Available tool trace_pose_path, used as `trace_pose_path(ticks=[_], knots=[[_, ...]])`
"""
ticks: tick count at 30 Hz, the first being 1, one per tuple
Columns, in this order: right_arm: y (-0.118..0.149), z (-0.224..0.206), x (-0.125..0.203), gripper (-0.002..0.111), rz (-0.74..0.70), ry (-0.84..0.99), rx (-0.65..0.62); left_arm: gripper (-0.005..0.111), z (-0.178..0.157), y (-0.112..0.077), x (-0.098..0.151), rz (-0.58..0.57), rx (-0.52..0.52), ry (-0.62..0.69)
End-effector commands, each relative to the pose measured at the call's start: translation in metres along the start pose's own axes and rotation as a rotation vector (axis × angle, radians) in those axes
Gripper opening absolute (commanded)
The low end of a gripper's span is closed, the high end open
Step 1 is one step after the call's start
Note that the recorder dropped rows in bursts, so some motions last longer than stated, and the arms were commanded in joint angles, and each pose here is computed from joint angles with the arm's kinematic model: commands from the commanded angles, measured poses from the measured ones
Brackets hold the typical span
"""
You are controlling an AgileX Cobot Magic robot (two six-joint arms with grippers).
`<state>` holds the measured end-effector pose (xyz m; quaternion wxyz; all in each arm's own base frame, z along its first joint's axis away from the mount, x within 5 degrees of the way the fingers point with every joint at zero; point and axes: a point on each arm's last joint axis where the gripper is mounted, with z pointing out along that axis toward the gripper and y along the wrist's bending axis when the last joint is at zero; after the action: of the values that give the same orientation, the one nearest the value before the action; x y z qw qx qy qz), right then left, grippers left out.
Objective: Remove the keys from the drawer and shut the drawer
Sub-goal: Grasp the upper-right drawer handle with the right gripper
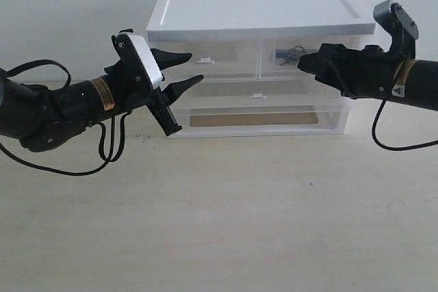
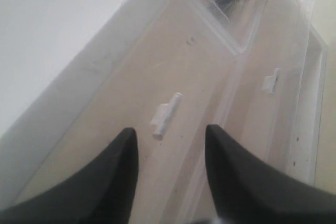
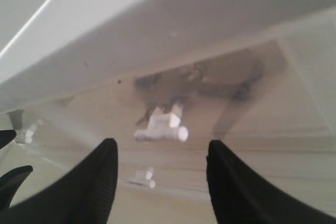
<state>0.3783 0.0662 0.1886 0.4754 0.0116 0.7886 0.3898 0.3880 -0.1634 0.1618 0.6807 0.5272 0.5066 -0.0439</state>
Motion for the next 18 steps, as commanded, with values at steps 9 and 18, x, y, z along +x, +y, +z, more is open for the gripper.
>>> trace_pose_path(ticks=[9,18], knots=[[0.001,0.001,-0.014,0.050,0.092,-0.112,-0.063,0.039,0.001,0.005,0.002,-0.028,-0.030,0.027],[-0.007,-0.008,-0.024,0.050,0.131,-0.153,-0.082,0.039,0.001,0.004,0.002,-0.018,-0.015,0.023]])
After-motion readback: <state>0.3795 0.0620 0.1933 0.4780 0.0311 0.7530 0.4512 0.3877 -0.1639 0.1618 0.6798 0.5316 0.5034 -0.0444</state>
